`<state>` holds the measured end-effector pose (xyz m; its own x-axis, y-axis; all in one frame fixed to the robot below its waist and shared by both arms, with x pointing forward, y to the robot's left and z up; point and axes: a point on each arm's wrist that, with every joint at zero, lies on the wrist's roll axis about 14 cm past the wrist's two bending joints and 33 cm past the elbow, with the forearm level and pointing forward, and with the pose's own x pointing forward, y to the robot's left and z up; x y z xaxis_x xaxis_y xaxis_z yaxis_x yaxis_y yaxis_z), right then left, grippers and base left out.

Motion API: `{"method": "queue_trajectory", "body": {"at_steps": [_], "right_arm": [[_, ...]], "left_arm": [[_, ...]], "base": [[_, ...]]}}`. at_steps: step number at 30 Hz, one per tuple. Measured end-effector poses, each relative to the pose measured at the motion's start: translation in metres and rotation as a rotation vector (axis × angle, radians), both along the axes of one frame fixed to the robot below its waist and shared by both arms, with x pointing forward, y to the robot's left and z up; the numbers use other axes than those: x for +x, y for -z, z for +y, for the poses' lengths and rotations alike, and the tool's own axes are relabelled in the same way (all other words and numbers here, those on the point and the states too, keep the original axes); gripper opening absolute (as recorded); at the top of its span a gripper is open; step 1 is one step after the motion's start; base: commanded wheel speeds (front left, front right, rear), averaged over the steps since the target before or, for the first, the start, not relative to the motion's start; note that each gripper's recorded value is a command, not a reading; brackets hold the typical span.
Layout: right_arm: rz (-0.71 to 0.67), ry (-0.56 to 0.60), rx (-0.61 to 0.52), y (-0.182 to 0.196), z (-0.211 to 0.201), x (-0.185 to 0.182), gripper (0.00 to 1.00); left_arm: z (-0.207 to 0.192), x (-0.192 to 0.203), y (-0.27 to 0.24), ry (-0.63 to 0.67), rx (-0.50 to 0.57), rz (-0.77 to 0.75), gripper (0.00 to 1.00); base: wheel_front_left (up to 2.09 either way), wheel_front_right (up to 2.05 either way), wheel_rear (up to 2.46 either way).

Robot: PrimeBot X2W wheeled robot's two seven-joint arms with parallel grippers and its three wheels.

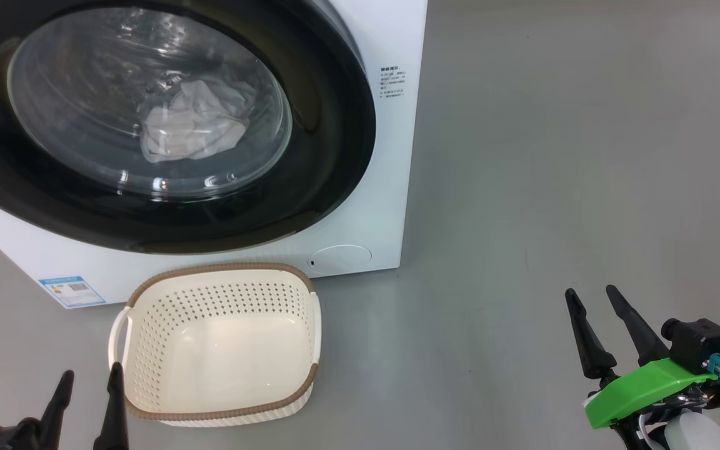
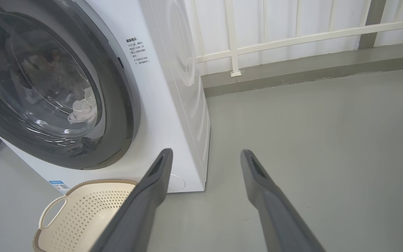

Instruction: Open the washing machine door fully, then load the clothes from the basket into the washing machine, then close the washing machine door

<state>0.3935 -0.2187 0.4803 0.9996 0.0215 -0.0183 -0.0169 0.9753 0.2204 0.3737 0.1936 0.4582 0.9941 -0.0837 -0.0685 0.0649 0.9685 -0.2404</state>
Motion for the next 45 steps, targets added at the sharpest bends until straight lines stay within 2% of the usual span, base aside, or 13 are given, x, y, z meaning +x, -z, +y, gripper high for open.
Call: {"method": "queue_trajectory", "body": {"at_steps": [16,17,26,45], "right_arm": [[-0.014,-0.007,-0.002,-0.005,0.002,-0.003,1.00],[-0.008,-0.005,0.000,-0.003,0.002,-0.003,0.00],[0.151,0.015,0.061,0.049,0.012,-0.030,0.00],[0.148,0.064,0.231,0.042,0.008,-0.026,0.00]], "left_arm": [[0.007,-0.003,-0.006,-0.021,0.008,-0.017,1.00],[0.006,-0.003,-0.004,-0.021,0.004,-0.011,0.00],[-0.019,-0.021,0.033,-0.018,-0.078,0.110,0.00],[-0.011,-0.022,0.033,-0.084,-0.243,0.139,0.00]], "base": [[0.00,0.00,0.00],[0.00,0.00,0.00],[0.00,0.00,0.00],[0.00,0.00,0.00]]}}
